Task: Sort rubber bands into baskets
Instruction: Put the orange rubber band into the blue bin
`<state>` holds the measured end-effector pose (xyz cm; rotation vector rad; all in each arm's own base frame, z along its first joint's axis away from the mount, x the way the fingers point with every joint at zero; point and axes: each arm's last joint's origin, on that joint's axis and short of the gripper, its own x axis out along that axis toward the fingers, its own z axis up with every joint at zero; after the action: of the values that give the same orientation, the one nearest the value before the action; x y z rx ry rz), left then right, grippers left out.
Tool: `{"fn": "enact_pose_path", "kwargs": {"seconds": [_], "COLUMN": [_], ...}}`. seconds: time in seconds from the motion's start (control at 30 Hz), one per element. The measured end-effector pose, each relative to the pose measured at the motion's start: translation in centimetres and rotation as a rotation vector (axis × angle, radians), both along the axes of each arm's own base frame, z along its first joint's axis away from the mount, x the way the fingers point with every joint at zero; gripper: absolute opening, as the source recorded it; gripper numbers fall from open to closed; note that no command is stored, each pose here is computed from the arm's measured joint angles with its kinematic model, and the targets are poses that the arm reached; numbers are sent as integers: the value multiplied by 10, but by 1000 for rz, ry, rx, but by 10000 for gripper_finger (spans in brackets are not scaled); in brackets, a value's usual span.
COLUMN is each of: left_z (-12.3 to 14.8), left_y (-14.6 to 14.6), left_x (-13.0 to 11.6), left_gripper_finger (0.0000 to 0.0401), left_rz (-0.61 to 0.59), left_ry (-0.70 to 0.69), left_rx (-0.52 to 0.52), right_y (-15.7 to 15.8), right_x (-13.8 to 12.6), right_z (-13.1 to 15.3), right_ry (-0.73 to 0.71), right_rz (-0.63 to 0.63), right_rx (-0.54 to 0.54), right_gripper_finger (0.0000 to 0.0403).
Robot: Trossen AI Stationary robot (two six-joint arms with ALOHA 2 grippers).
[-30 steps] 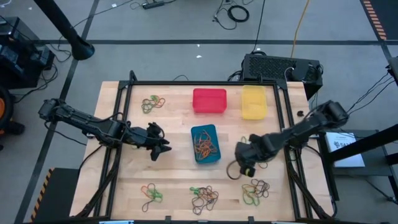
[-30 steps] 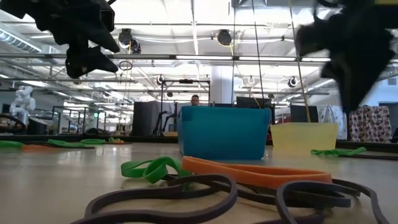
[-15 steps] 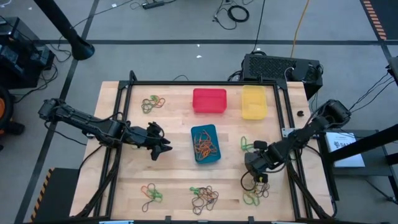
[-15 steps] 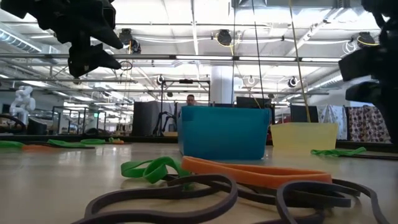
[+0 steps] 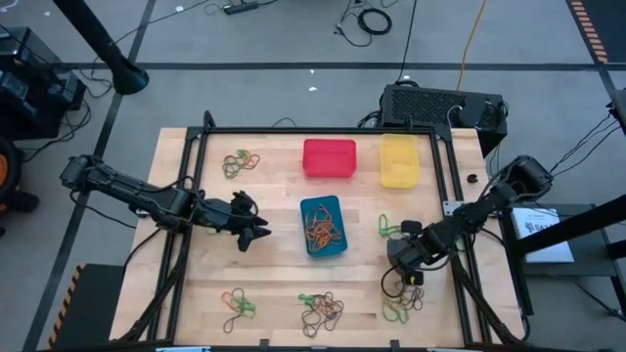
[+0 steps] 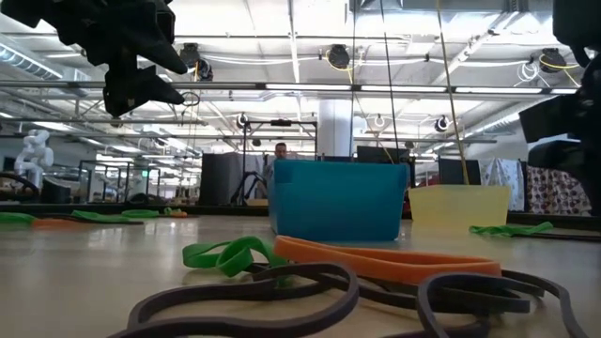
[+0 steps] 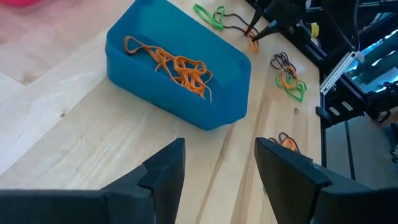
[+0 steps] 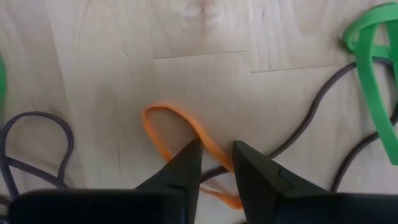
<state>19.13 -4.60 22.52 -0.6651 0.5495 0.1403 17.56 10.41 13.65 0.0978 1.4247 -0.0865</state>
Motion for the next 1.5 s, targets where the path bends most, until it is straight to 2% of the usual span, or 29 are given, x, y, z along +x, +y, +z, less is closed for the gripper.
{"fn": "enact_pose_path", "kwargs": {"seconds": [0.13,0.2,0.4,0.67,0.8,0.9,1.0,1.3,1.5], "left_z": [0,0,0,-1,-1,-1,-1,-1,-1], "left_y": [0,0,0,0,0,0,0,0,0], "left_x": [0,0,0,0,0,0,0,0,-1], "left_gripper_finger": [200,200,200,200,200,200,200,200,200], "left_rz": [0,0,-2,-5,-10,-16,-16,-17,-24], "left_ry": [0,0,1,9,9,8,8,8,14], "left_rx": [0,1,3,11,18,27,28,27,24], "right_y": [1,2,8,20,19,11,0,-32,-50], "right_x": [1,2,15,47,66,79,94,144,164], "right_z": [0,1,17,73,104,123,134,117,101], "right_ry": [-6,-10,-73,-223,-386,-509,-604,-735,-725], "right_rz": [-1,-19,-71,-31,-14,-71,-149,-315,-332], "right_rx": [13,17,39,64,-14,-93,-101,-72,0], "right_gripper_finger": [25,7,2,1,1,1,0,0,10]}}
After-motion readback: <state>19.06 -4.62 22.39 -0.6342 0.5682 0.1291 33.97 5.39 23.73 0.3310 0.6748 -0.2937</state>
